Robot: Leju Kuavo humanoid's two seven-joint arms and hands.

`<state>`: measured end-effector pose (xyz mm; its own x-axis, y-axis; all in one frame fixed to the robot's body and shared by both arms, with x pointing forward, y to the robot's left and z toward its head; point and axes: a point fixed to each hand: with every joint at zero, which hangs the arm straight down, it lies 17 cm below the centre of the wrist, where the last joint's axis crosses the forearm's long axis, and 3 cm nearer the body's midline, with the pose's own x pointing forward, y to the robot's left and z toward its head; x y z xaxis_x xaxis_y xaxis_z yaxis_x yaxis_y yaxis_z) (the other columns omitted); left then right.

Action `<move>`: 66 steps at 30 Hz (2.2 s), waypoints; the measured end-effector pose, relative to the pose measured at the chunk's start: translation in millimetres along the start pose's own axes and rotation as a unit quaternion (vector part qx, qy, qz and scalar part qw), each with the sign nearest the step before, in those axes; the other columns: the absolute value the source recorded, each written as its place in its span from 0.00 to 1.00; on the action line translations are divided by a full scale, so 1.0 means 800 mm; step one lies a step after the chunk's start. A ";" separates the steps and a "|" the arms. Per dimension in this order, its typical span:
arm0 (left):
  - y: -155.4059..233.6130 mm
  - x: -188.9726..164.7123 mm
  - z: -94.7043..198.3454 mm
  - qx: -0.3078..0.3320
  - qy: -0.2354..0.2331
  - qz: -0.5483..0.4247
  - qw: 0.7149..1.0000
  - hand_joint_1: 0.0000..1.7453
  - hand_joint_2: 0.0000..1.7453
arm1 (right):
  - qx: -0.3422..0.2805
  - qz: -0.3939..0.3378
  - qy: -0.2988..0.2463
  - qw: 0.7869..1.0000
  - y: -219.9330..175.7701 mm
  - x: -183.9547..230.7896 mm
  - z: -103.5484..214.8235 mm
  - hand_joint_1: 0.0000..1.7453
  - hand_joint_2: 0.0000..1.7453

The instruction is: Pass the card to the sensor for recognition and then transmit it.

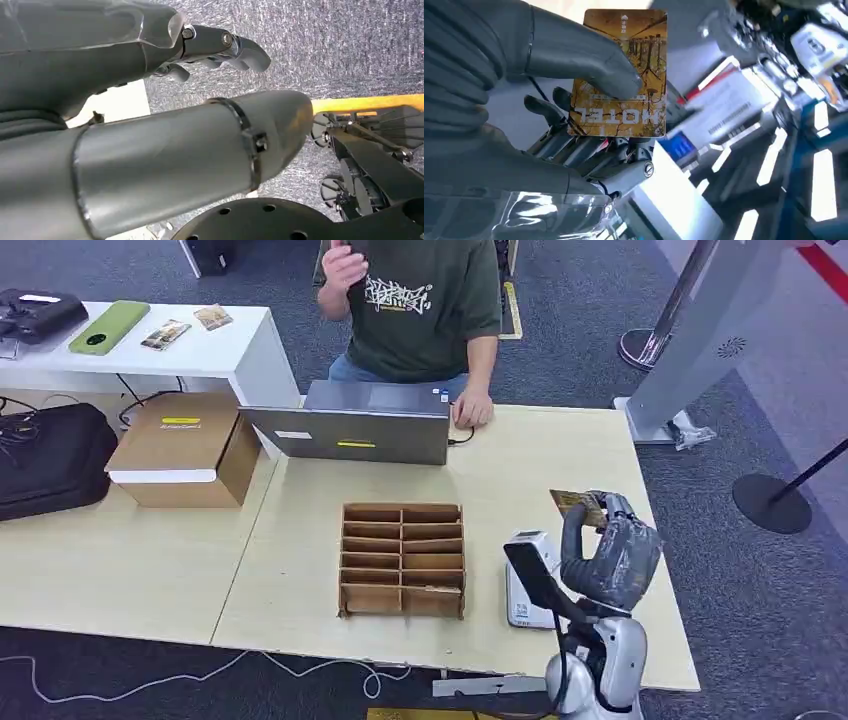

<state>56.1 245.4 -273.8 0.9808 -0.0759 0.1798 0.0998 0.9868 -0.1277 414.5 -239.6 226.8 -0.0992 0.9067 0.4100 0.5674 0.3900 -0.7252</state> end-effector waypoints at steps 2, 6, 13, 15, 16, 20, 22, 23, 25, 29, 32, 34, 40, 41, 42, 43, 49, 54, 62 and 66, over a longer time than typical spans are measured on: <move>0.000 0.000 0.000 0.000 0.000 -0.004 1.000 0.00 0.00 | -0.029 0.045 -0.025 0.998 -0.011 0.010 -0.011 1.00 1.00; 0.000 0.000 0.000 0.000 -0.001 -0.008 1.000 0.00 0.00 | -0.062 0.106 -0.051 0.991 -0.018 0.014 -0.035 1.00 1.00; 0.003 -0.003 0.000 0.000 0.002 -0.032 0.999 0.00 0.00 | -0.101 0.134 0.017 0.986 -0.032 -0.018 -0.093 1.00 1.00; 0.008 -0.005 0.001 0.001 0.005 -0.048 0.999 0.00 0.00 | -0.116 0.145 0.005 0.983 -0.030 0.002 -0.126 1.00 1.00; 0.011 -0.004 0.001 0.002 0.005 -0.054 0.999 0.00 0.00 | -0.117 0.151 -0.020 0.981 -0.025 0.021 -0.138 1.00 1.00; 0.014 -0.001 0.001 0.000 0.007 -0.065 0.998 0.00 0.00 | -0.101 0.197 -0.112 0.969 0.010 0.070 -0.171 1.00 1.00; 0.014 -0.001 0.002 -0.001 0.007 -0.069 0.998 0.00 0.00 | -0.098 0.217 -0.134 0.962 0.017 0.080 -0.190 1.00 1.00; 0.013 -0.001 0.001 -0.002 0.007 -0.071 0.997 0.00 0.00 | -0.096 0.227 -0.140 0.959 0.019 0.080 -0.200 1.00 1.00; 0.012 -0.002 0.002 -0.004 0.007 -0.075 0.997 0.00 0.00 | -0.090 0.242 -0.146 0.955 0.026 0.082 -0.216 1.00 1.00; 0.013 -0.001 0.002 -0.005 0.006 -0.079 0.997 0.00 0.00 | -0.080 0.261 -0.153 0.950 0.036 0.088 -0.237 1.00 1.00; 0.012 -0.001 0.002 -0.006 0.006 -0.077 0.997 0.00 0.00 | -0.071 0.269 -0.154 0.948 0.044 0.092 -0.245 1.00 1.00; 0.012 -0.001 0.002 -0.006 0.006 -0.075 0.997 0.00 0.00 | -0.066 0.272 -0.154 0.948 0.048 0.093 -0.248 1.00 1.00; 0.011 -0.002 0.002 -0.007 0.006 -0.071 0.997 0.00 0.00 | -0.054 0.277 -0.156 0.947 0.059 0.095 -0.248 1.00 1.00; 0.011 -0.002 0.002 -0.008 0.007 -0.070 0.997 0.00 0.00 | -0.052 0.278 -0.157 0.946 0.060 0.094 -0.248 1.00 1.00; 0.011 -0.001 0.002 -0.008 0.006 -0.070 0.998 0.00 0.00 | -0.051 0.279 -0.157 0.946 0.061 0.094 -0.248 1.00 1.00; 0.011 -0.001 0.002 -0.008 0.006 -0.069 0.998 0.00 0.00 | -0.050 0.279 -0.157 0.946 0.062 0.094 -0.248 1.00 1.00; 0.010 -0.003 0.002 -0.010 0.007 -0.068 0.998 0.00 0.00 | -0.045 0.282 -0.159 0.945 0.066 0.093 -0.247 1.00 1.00; 0.009 -0.004 0.002 -0.011 0.008 -0.067 0.998 0.00 0.00 | -0.039 0.284 -0.162 0.944 0.070 0.091 -0.246 0.32 1.00; 0.009 -0.004 0.002 -0.012 0.008 -0.067 0.998 0.00 0.00 | -0.031 0.279 -0.166 0.945 0.076 0.094 -0.246 0.00 1.00; 0.009 -0.005 0.002 -0.012 0.009 -0.066 0.998 0.00 0.00 | -0.018 0.270 -0.164 0.949 0.081 0.091 -0.246 0.00 1.00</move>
<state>52.6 253.3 -273.6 0.9617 -0.2079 0.1787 0.2322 0.9642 -0.1278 604.9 -179.8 318.1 -0.0324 0.9761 -0.2149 0.6351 -0.1459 -0.7585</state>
